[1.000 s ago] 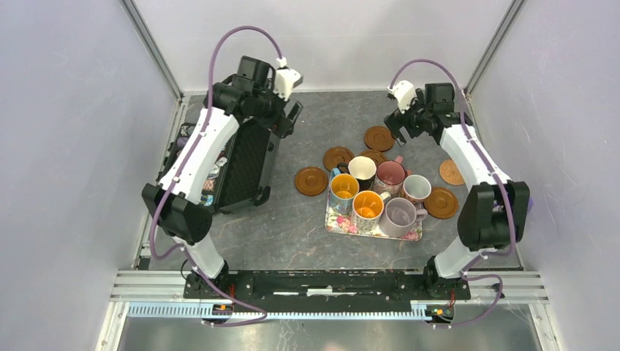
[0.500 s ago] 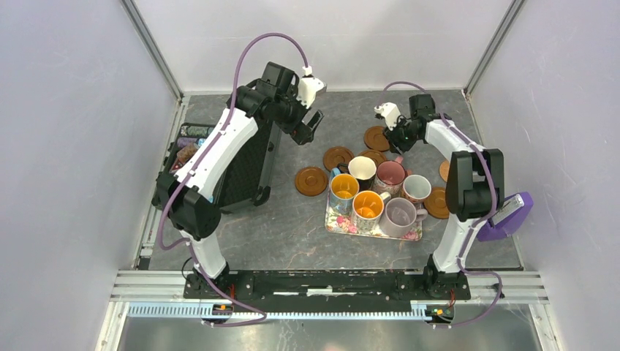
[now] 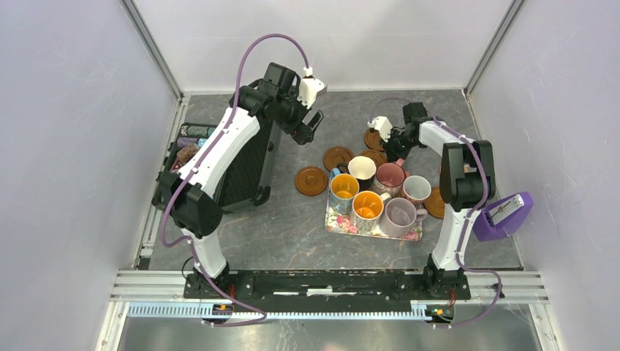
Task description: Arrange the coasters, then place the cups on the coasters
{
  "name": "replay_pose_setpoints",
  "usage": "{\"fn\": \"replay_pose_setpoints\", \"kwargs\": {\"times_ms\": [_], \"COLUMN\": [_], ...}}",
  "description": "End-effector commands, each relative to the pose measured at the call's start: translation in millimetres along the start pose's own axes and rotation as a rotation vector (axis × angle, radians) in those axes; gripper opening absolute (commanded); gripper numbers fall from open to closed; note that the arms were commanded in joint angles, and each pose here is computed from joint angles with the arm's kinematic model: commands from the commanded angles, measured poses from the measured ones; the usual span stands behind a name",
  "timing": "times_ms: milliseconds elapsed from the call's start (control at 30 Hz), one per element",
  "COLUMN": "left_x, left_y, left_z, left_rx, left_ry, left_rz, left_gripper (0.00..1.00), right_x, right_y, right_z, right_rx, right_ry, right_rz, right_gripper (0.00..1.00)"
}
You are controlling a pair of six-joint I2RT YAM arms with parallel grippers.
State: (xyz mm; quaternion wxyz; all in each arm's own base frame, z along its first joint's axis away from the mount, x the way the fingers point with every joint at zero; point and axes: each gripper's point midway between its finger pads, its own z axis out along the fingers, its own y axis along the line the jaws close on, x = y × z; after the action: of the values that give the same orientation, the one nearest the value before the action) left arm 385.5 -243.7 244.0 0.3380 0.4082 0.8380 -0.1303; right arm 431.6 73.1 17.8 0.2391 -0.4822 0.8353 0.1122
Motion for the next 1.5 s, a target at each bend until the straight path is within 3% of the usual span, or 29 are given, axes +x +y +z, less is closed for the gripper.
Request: {"fn": "replay_pose_setpoints", "kwargs": {"times_ms": [0,633,1200,1467], "left_x": [-15,-12,-4,1], "left_y": [10,13,10,5], "left_z": [-5,1,5,10], "left_rx": [-0.041,-0.051,-0.041,-0.014], "left_ry": [-0.043,-0.026,-0.009,-0.003], "left_rz": [0.060,0.052,0.026,0.024], "left_gripper": [1.00,1.00,1.00,1.00], "right_x": [2,28,44,44], "right_y": [38,110,165,167], "right_z": [14,22,20,18], "right_rx": [-0.164,-0.445,-0.531,-0.527], "right_ry": [0.007,0.033,0.034,0.032], "right_rz": [-0.056,-0.026,-0.029,-0.034], "right_gripper": [0.12,0.06,0.05,0.05]}}
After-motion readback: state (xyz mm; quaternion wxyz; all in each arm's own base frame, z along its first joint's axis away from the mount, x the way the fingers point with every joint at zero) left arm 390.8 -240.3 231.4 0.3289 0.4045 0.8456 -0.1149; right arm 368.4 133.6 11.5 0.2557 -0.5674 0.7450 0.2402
